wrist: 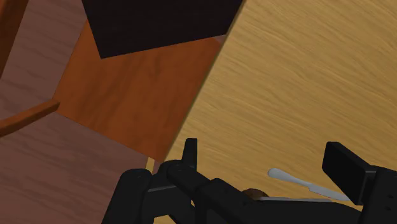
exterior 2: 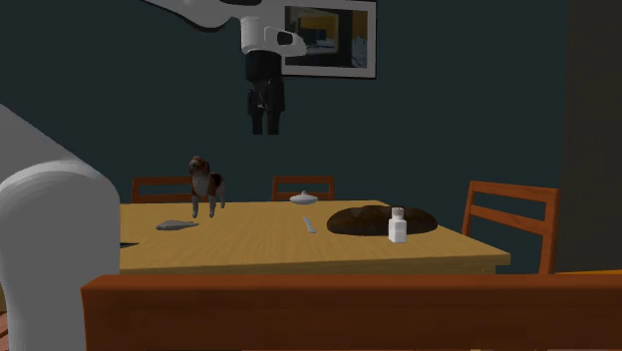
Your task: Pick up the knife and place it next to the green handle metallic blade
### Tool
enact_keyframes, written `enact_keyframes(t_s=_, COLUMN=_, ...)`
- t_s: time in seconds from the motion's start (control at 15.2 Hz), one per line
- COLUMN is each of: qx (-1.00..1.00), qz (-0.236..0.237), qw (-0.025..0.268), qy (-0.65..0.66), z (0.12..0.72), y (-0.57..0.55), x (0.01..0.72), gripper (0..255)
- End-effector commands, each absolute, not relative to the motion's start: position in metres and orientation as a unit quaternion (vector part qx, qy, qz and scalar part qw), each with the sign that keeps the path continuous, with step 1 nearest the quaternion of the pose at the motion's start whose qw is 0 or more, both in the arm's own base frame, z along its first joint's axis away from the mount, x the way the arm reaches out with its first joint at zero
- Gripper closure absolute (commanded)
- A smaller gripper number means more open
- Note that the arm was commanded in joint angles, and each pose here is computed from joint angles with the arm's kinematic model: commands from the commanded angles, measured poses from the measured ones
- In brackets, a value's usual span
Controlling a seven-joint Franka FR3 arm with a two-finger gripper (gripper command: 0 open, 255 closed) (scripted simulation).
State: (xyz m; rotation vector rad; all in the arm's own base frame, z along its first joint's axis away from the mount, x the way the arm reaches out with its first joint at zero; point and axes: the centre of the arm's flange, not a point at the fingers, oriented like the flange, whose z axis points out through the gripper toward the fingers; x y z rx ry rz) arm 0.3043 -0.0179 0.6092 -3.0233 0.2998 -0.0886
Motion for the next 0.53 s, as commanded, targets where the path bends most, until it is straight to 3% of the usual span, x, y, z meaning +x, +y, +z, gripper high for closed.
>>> enact_keyframes(t_s=0.0, qx=-0.993, qz=-0.029, qw=0.051, qy=0.099, z=0.609, y=-0.018, x=0.304, gripper=0)
enact_keyframes(t_s=0.46, qx=-0.999, qz=-0.004, qw=0.031, qy=-0.012, z=0.570, y=0.002, x=0.395, gripper=0)
